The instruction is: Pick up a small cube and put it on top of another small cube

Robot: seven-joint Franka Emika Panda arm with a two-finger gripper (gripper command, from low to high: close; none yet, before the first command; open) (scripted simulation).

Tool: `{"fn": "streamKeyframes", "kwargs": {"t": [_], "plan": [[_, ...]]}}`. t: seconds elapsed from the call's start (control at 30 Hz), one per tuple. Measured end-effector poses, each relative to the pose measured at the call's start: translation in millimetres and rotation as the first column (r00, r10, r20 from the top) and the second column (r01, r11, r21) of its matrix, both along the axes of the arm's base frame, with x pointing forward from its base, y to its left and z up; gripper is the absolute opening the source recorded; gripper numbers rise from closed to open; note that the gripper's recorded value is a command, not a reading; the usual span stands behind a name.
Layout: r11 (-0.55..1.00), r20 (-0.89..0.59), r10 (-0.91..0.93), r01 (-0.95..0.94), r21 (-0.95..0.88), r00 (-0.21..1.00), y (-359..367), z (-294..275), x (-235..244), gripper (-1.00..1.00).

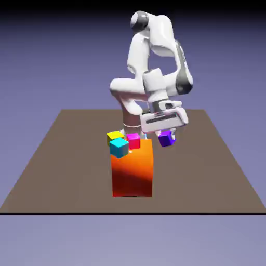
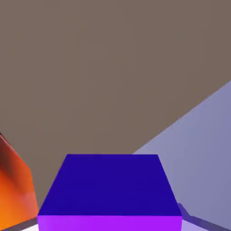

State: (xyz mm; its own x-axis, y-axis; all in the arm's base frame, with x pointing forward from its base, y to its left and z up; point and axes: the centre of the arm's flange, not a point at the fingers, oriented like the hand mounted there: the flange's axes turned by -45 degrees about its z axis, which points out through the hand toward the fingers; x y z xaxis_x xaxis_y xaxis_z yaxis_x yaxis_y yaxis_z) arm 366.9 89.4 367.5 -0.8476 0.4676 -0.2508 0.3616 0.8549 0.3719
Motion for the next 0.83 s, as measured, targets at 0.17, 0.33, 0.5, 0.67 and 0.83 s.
{"fn": "streamKeyframes", "kwargs": {"t": [0.17, 0.33, 0.5, 0.67, 0.83], "plan": [[0.988, 0.001, 0.118, -0.117, -0.102, 0.993, -49, 34, 6, -1.00], [0.955, -0.032, 0.214, -0.216, -0.205, 0.976, -104, 66, -3, -1.00], [0.870, -0.138, 0.352, -0.378, -0.317, 0.926, -159, 77, -25, -1.00], [0.846, -0.149, 0.381, -0.409, -0.341, 0.912, -165, 46, -22, -1.00], [0.847, -0.149, 0.381, -0.409, -0.340, 0.912, -164, 16, -18, 1.00]]}}
